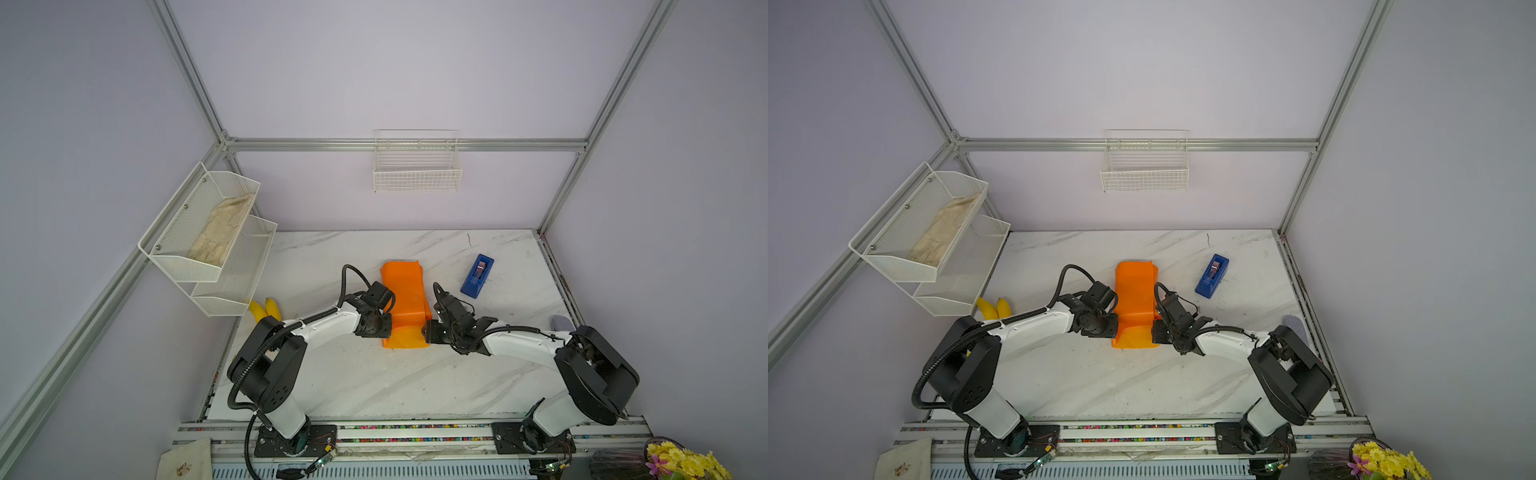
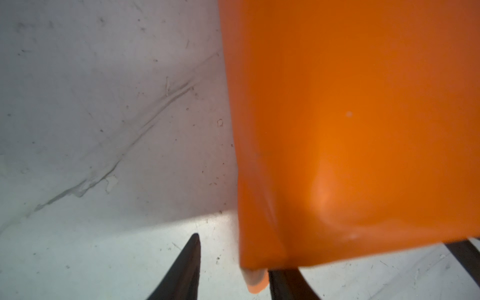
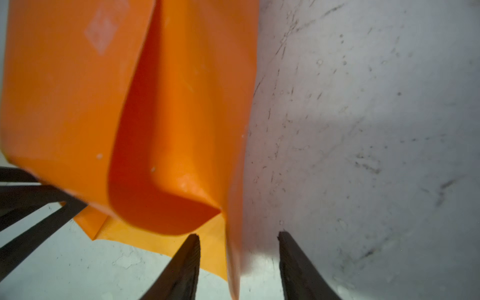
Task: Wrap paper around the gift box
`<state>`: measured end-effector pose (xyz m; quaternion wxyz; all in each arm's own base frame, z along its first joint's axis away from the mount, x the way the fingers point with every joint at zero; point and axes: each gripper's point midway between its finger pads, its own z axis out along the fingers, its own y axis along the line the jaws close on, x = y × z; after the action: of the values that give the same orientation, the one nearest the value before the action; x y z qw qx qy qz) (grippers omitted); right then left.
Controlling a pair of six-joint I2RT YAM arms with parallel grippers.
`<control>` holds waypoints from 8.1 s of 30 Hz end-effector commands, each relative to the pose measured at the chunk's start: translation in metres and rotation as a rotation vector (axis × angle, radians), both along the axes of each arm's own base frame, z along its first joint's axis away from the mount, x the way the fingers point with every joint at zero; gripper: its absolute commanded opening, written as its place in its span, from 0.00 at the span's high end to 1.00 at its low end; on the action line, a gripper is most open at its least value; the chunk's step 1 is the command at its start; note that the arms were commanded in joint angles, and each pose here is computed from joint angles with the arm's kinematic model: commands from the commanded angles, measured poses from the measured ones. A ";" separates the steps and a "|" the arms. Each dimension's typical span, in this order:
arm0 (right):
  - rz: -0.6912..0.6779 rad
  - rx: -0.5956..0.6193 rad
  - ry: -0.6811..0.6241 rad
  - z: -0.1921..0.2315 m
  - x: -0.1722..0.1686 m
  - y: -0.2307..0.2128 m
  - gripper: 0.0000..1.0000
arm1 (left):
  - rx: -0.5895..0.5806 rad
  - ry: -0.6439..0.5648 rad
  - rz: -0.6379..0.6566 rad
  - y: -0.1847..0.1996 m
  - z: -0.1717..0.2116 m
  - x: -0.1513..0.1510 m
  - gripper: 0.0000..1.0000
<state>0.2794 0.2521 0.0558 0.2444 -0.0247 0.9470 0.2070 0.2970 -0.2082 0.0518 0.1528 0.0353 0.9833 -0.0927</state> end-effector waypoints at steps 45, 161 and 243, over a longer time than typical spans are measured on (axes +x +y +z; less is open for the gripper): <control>-0.096 0.020 0.036 0.069 0.011 0.006 0.49 | 0.065 0.038 -0.009 -0.008 -0.012 0.019 0.85; -0.139 0.007 0.130 -0.021 0.029 0.027 0.54 | 0.033 0.037 0.045 0.000 -0.010 0.024 0.67; 0.735 -0.307 -0.394 0.095 0.026 0.050 0.50 | -0.014 0.081 0.022 -0.007 -0.014 -0.011 0.95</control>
<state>0.3130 0.2890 0.1696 0.3374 -0.2620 0.8890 0.1650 0.2875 -0.2140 0.0324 0.1039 0.0090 0.9912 -0.0810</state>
